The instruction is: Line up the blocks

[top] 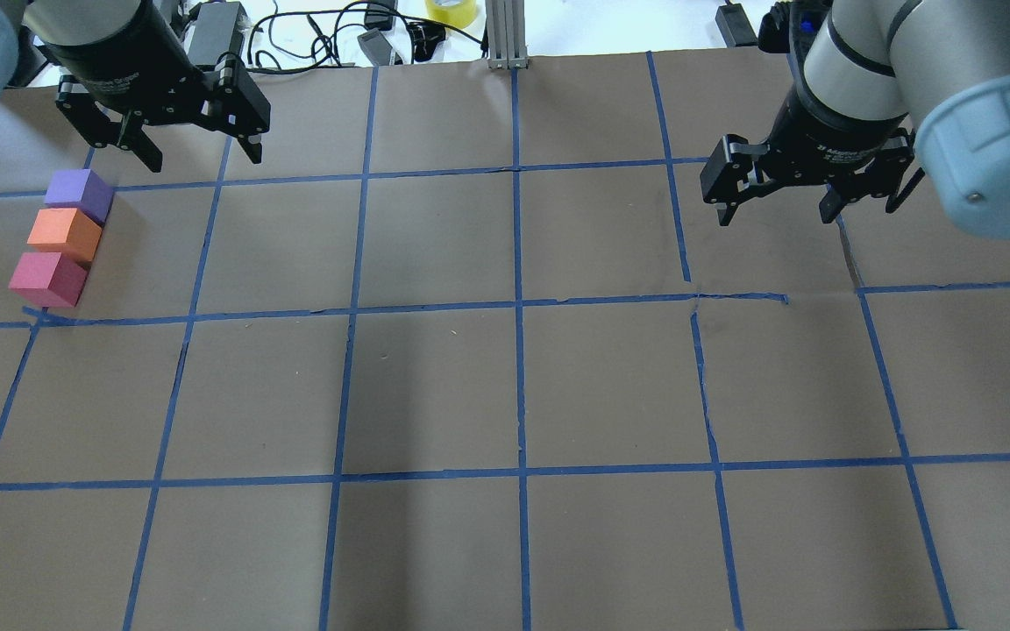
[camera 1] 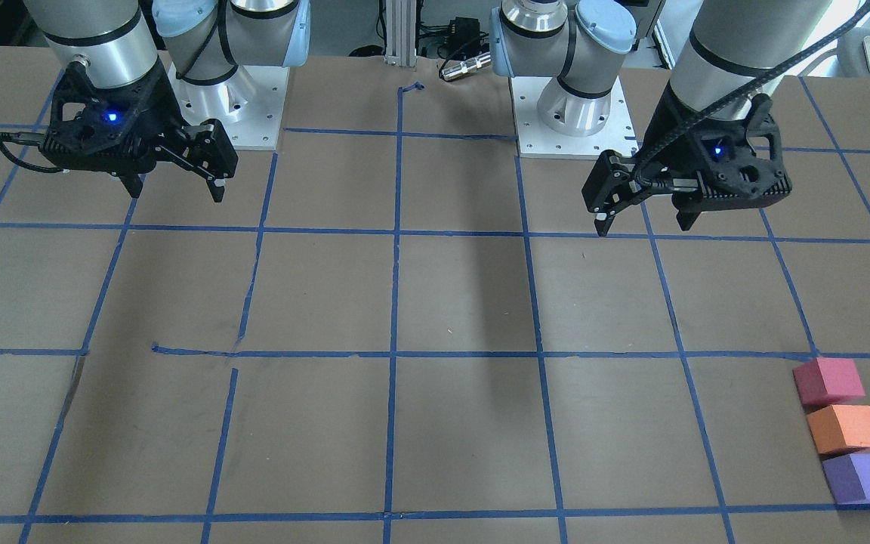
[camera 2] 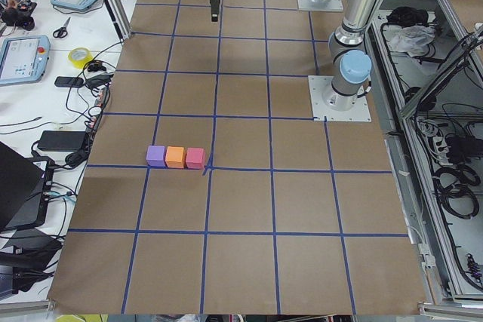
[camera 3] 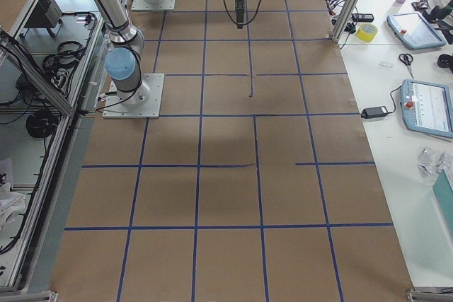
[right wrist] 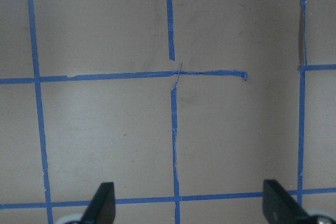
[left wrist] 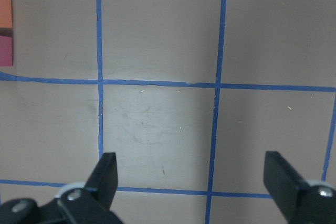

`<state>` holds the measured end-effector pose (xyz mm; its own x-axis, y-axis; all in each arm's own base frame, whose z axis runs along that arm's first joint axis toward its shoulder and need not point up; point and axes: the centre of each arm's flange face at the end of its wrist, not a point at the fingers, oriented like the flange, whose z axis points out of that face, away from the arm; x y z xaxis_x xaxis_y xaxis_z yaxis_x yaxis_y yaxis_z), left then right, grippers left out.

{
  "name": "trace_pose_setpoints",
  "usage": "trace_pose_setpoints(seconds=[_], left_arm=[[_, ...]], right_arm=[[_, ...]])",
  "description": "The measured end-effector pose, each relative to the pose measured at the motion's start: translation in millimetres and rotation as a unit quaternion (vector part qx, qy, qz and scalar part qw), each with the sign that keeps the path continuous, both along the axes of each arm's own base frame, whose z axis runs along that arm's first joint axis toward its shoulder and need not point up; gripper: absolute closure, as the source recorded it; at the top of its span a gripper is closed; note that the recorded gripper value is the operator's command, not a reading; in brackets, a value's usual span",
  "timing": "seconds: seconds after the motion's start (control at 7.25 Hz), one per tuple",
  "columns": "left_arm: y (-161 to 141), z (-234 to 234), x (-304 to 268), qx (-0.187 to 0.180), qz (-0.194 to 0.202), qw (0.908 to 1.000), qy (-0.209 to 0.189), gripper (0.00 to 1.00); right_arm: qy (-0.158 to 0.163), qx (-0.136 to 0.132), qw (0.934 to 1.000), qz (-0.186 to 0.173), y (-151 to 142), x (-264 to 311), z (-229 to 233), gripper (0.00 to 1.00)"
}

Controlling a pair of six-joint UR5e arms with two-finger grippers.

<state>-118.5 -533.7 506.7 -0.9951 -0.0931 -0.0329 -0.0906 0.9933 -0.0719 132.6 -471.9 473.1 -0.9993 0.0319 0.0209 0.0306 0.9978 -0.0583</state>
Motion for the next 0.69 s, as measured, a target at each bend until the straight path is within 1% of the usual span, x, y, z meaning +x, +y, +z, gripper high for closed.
trace_pose_setpoints(seconds=[0.69], left_arm=[[-2.2,-9.6,-6.1,0.004,0.000,1.0000,0.001,0.00]], right_arm=[[0.000,0.001,1.0000,0.000,0.1,-0.1,-0.1,0.00]])
